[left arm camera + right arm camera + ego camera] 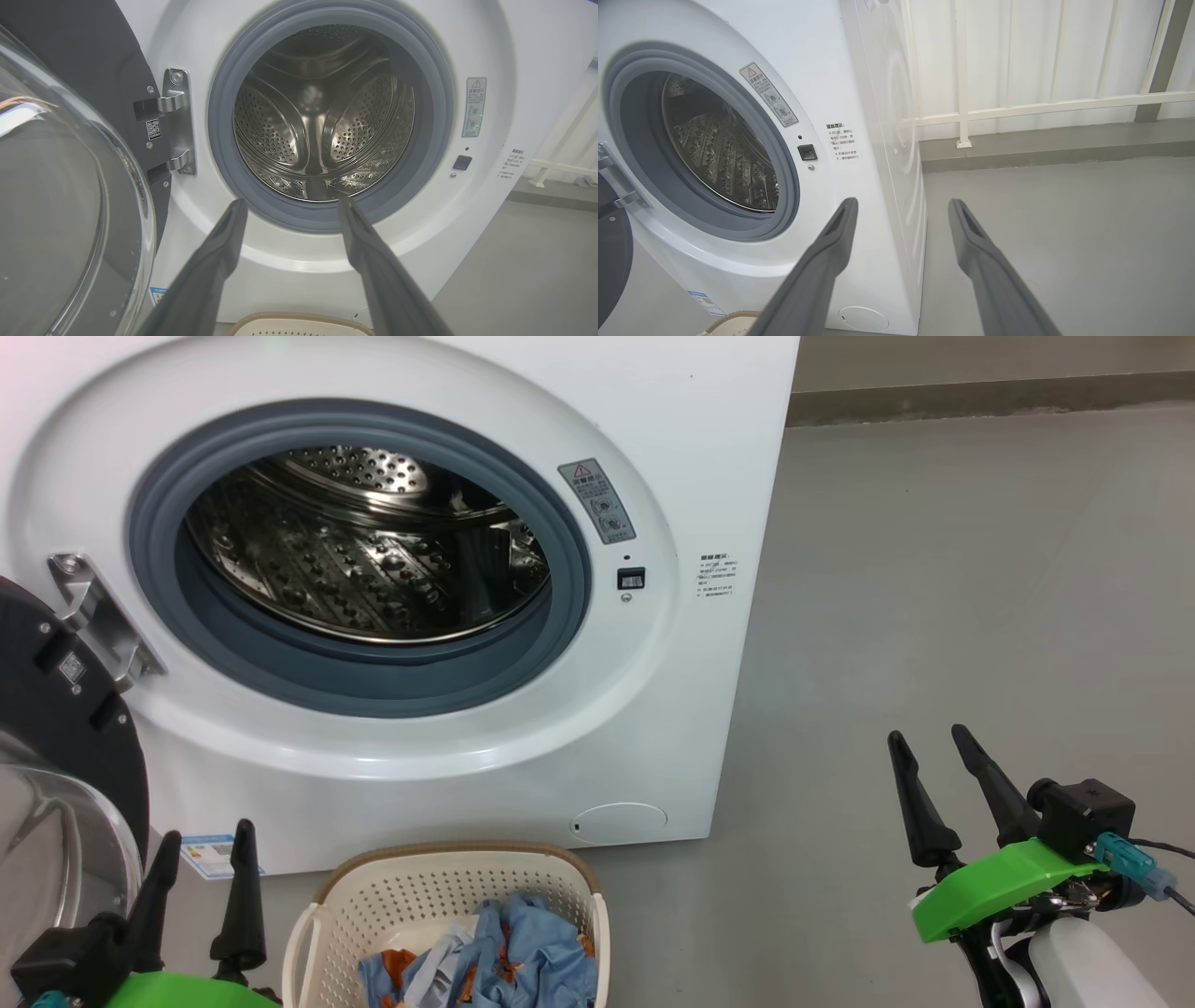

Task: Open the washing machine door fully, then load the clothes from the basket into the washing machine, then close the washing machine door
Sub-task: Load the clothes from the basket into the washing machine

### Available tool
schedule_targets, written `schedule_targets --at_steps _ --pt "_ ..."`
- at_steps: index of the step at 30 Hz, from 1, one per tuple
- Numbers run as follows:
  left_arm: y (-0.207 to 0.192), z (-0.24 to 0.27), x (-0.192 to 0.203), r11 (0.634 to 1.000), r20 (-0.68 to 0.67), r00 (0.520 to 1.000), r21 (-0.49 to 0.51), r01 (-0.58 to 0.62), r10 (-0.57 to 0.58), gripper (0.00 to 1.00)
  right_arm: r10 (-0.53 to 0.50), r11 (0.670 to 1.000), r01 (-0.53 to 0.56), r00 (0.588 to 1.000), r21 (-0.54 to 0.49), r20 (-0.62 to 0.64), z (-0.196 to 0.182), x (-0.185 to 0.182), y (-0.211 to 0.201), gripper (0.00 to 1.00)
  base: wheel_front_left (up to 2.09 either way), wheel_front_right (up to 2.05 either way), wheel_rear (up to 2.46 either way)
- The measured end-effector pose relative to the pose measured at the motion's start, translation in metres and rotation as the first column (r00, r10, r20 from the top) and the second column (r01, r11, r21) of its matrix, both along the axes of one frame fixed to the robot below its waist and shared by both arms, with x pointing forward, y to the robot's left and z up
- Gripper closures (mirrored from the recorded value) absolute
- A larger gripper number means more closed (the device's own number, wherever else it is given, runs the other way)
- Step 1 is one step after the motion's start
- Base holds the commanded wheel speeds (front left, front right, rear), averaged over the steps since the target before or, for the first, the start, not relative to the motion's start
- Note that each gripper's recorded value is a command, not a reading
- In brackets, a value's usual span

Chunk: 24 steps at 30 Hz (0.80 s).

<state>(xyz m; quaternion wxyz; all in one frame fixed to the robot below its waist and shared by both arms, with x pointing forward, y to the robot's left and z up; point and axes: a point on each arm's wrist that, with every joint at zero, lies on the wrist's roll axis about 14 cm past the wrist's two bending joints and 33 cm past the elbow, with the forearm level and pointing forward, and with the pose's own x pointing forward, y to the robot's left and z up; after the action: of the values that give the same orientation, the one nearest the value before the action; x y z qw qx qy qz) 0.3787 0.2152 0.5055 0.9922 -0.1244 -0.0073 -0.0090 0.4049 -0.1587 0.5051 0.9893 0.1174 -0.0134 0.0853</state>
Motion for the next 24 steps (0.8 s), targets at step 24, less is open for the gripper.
schedule_targets --at_steps 24 --pt "-0.003 -0.022 0.009 1.0 -0.07 0.997 0.014 0.017 -0.016 0.0 -0.007 1.0 0.007 0.998 0.009 -0.06 -0.022 0.004 0.0 0.0 0.0 0.0 0.0"
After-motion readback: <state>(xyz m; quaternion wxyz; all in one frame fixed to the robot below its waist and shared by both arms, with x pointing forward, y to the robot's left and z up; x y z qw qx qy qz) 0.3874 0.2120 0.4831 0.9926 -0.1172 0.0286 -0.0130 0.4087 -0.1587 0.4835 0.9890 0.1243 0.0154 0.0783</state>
